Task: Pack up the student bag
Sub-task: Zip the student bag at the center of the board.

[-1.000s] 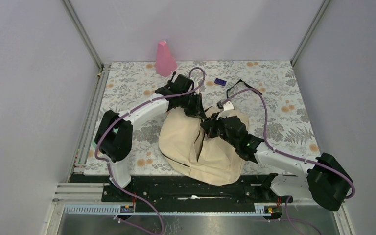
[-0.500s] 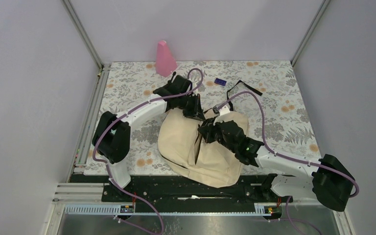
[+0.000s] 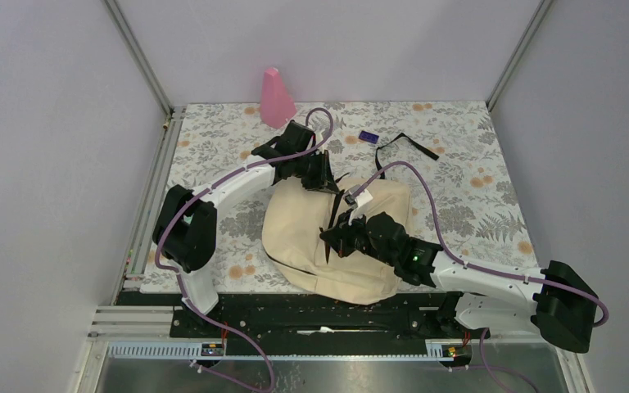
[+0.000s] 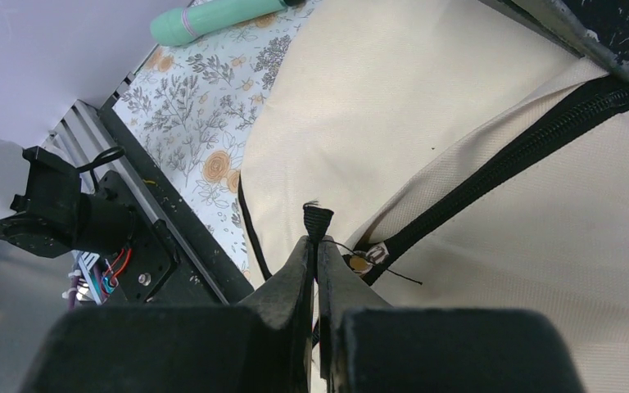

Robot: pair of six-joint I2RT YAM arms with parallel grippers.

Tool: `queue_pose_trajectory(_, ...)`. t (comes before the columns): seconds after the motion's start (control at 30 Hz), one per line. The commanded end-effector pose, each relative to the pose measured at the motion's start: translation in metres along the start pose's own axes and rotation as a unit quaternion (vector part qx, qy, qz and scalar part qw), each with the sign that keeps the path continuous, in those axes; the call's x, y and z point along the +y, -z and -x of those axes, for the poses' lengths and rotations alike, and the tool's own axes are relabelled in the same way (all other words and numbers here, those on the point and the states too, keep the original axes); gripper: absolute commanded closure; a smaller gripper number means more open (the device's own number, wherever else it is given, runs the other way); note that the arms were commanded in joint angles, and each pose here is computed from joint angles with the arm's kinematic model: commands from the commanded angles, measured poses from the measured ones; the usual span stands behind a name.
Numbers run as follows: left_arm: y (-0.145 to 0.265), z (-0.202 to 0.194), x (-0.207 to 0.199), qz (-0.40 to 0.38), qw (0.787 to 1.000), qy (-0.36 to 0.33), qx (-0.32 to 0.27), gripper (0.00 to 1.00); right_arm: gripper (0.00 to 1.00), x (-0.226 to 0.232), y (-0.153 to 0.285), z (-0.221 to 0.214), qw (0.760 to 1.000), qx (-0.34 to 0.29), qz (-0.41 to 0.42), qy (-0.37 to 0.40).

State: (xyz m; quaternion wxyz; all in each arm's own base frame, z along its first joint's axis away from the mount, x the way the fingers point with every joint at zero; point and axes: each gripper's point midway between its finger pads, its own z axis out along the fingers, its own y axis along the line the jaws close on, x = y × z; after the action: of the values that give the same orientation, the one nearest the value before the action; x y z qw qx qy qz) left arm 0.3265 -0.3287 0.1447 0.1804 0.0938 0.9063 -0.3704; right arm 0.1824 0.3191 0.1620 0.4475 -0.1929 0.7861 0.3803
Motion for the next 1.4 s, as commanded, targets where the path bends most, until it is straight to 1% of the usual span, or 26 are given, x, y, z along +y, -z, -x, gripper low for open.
queue_pose_trajectory(0.0, 0.022, 0.060, -0.015, -0.014, 0.992, -0.043, -0.118, 1.00, 1.00, 0.034, 0.006, 0.022, 0.998, -0.026, 0.060, -0.007)
queue_pose_trajectory(0.17, 0.027, 0.067, -0.010, -0.006, 0.991, -0.040, -0.131, 1.00, 1.00, 0.033, 0.008, 0.010, 0.998, -0.011, 0.059, -0.004)
queue_pose_trajectory(0.37, 0.035, 0.086, 0.005, 0.021, 0.986, -0.037, -0.159, 1.00, 1.00, 0.042, 0.013, -0.002, 0.997, 0.009, 0.072, -0.007)
queue_pose_trajectory(0.57, 0.046, 0.103, 0.021, 0.031, 0.983, -0.023, -0.178, 1.00, 1.00, 0.040, 0.017, -0.028, 0.996, 0.041, 0.073, -0.014)
queue_pose_trajectory(0.73, 0.053, 0.101, 0.020, 0.033, 0.983, -0.035, -0.177, 1.00, 1.00, 0.035, 0.019, -0.047, 0.995, 0.053, 0.074, -0.037)
queue_pose_trajectory(0.77, 0.056, 0.099, 0.019, 0.035, 0.983, -0.037, -0.175, 0.95, 1.00, 0.035, 0.019, -0.047, 0.995, 0.051, 0.074, -0.040)
queue_pose_trajectory(0.83, 0.065, 0.092, 0.015, 0.038, 0.983, -0.044, -0.172, 0.73, 1.00, 0.034, 0.020, -0.044, 0.996, 0.044, 0.073, -0.041)
queue_pose_trajectory(0.9, 0.073, 0.083, 0.012, 0.046, 0.983, -0.053, -0.172, 0.48, 1.00, 0.033, 0.020, -0.040, 0.996, 0.034, 0.070, -0.038)
queue_pose_trajectory(0.97, 0.081, 0.071, 0.009, 0.060, 0.981, -0.064, -0.173, 0.34, 1.00, 0.032, 0.020, -0.036, 0.997, 0.026, 0.068, -0.033)
queue_pose_trajectory(1.03, 0.087, 0.056, 0.006, 0.073, 0.979, -0.072, -0.174, 0.27, 1.00, 0.033, 0.020, -0.034, 0.997, 0.023, 0.068, -0.028)
queue_pose_trajectory(1.1, 0.096, 0.040, -0.002, 0.069, 0.978, -0.078, -0.178, 0.23, 1.00, 0.033, 0.019, -0.033, 0.997, 0.023, 0.069, -0.025)
queue_pose_trajectory(1.17, 0.094, 0.019, -0.009, 0.060, 0.981, -0.080, -0.167, 0.22, 1.00, 0.034, 0.018, -0.034, 0.997, 0.024, 0.071, -0.024)
queue_pose_trajectory(1.27, 0.084, -0.017, -0.019, 0.047, 0.986, -0.092, -0.134, 0.23, 1.00, 0.036, 0.018, -0.035, 0.996, 0.028, 0.077, -0.023)
queue_pose_trajectory(1.37, 0.073, -0.052, -0.018, 0.047, 0.990, -0.093, -0.094, 0.23, 1.00, 0.037, 0.018, -0.034, 0.996, 0.027, 0.079, -0.023)
